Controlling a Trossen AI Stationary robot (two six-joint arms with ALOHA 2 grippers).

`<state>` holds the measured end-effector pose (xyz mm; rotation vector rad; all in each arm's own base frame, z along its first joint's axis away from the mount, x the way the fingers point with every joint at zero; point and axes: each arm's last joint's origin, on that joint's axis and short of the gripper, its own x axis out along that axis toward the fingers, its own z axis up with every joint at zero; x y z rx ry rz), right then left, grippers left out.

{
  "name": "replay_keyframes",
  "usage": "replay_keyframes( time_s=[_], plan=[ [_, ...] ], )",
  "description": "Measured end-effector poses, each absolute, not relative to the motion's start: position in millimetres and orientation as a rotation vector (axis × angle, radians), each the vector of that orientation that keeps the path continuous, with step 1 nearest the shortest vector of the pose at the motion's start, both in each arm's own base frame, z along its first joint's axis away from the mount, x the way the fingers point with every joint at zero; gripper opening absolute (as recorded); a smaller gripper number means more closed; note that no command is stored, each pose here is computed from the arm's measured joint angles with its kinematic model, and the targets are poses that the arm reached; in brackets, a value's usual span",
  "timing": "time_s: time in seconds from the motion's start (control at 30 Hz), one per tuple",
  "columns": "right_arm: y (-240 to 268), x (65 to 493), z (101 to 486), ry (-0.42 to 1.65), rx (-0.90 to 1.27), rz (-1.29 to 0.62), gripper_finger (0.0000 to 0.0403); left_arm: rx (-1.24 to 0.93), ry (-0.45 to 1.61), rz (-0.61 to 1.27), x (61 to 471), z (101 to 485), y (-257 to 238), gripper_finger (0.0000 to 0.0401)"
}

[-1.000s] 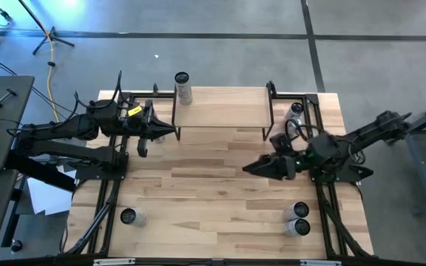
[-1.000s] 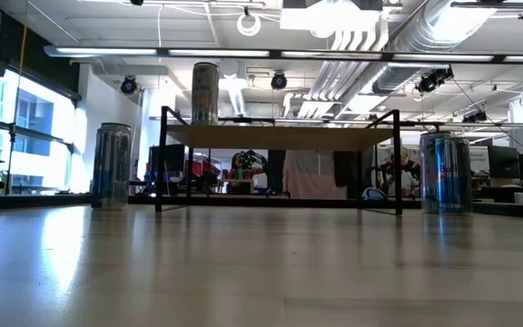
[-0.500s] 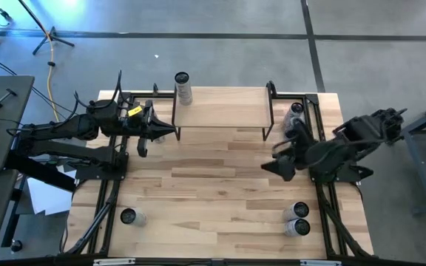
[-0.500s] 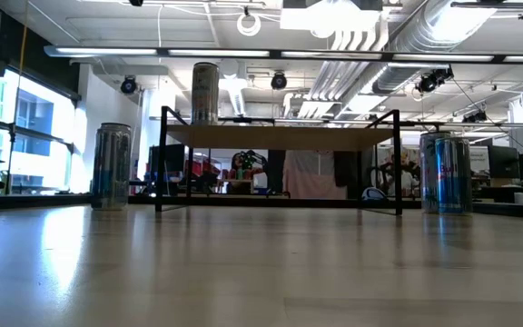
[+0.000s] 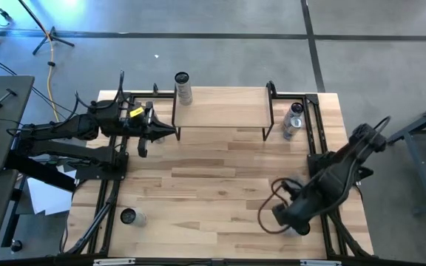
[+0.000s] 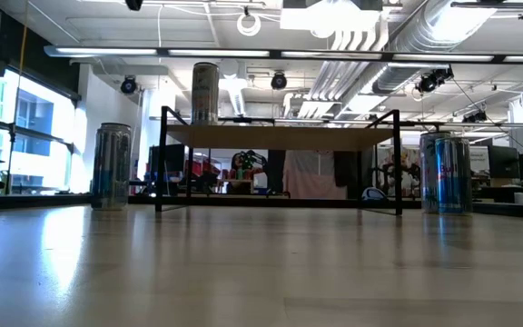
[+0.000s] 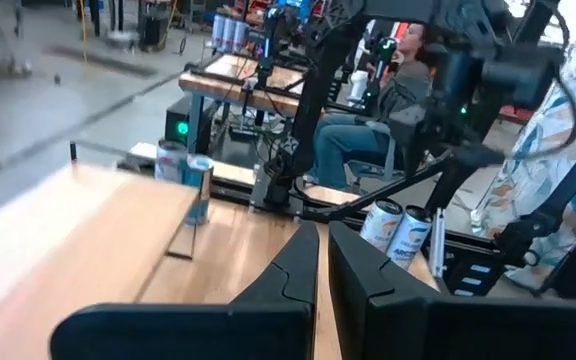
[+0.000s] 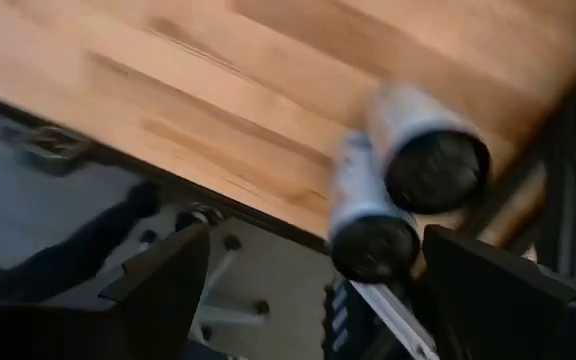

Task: Place canned beverage on shelf
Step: Put the bottom right black soda can on the shelf

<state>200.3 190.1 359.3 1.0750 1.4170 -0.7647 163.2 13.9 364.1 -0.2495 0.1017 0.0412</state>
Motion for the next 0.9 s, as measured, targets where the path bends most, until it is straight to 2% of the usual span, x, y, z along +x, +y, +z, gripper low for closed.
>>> replay_keyframes(
  time_s=[0.23, 0.4, 0.57, 0.7, 0.9],
  plan=[
    [187.4, 181.7, 356.8, 1.425, 1.096, -0.907, 0.0351, -0.252, 0.106, 0.043, 163.2, 363.6, 14.0, 0.0004],
    [188.2, 184.9, 354.5, 1.377, 1.099, -0.928, 0.0351, -0.269, 0.106, 0.044, 163.2, 363.7, 14.0, 0.0005],
    [188.6, 186.8, 331.0, 1.415, 1.078, -1.012, 0.0351, -0.307, 0.105, 0.045, 163.2, 363.6, 14.0, 0.0005],
    [180.9, 176.9, 322.3, 1.471, 1.066, -1.007, 0.0351, -0.287, 0.105, 0.044, 163.2, 363.7, 14.0, 0.0005],
    [165.7, 160.2, 314.6, 1.423, 1.159, -0.987, 0.0351, -0.294, 0.104, 0.045, 163.2, 363.7, 14.0, 0.0005]
  ],
)
